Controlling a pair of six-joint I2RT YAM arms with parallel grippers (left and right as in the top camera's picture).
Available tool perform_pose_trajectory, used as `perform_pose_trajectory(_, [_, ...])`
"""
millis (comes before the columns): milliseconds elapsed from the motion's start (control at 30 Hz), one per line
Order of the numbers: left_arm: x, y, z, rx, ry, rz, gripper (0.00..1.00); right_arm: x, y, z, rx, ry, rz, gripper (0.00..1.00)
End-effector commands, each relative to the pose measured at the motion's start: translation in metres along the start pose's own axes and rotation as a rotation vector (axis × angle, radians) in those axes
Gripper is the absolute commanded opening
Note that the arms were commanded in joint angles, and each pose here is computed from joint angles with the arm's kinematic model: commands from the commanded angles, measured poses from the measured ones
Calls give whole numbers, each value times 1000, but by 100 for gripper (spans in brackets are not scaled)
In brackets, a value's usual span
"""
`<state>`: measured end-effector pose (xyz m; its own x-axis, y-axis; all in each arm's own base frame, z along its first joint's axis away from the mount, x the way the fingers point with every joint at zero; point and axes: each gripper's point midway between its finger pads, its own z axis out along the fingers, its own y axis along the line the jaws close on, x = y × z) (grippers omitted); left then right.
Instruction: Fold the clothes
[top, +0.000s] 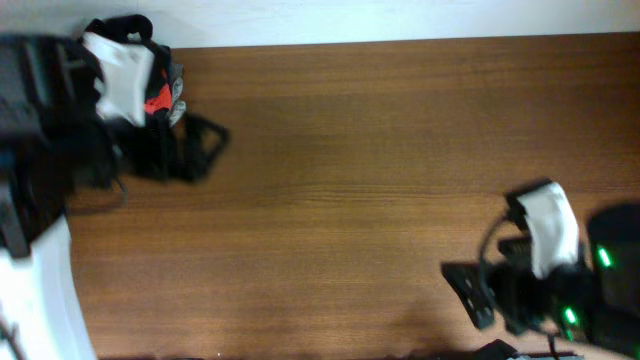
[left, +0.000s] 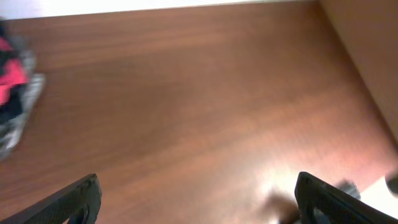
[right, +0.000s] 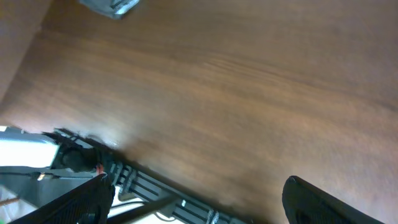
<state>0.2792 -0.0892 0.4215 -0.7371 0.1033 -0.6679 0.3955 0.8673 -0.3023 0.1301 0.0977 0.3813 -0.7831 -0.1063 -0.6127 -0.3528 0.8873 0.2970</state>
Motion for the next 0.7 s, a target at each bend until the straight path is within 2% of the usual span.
perform_pose_trajectory(0, [30, -24, -25, -58, -15, 60, 99, 28, -15, -9, 47, -32, 58, 91])
perform_pose_trajectory(67, [48, -34, -33, -75, -31, 34, 99, 43, -19, -12, 43, -59, 88, 91])
perform_pose_trajectory(167, [71, -56, -40, 1, -82, 80, 99, 57, -30, -12, 60, -116, 133, 91])
perform_pose_trajectory(300, [98, -63, -34, 56, -157, 145, 99, 68, -46, -5, 102, -200, 147, 91])
perform_pose_trajectory(367, [108, -60, -24, 66, -194, 155, 99, 68, -54, -1, 128, -247, 148, 94])
perform_pose_trajectory(400, [113, -56, -17, 66, -208, 159, 99, 68, -57, 1, 136, -264, 148, 99])
perform_pose_trajectory(500, [127, -47, 9, 67, -217, 162, 99, 68, -67, 12, 177, -276, 152, 99])
perform_pose_trajectory(667, [154, -29, 57, 54, -118, 135, 99, 80, -78, 36, 228, -201, 157, 99])
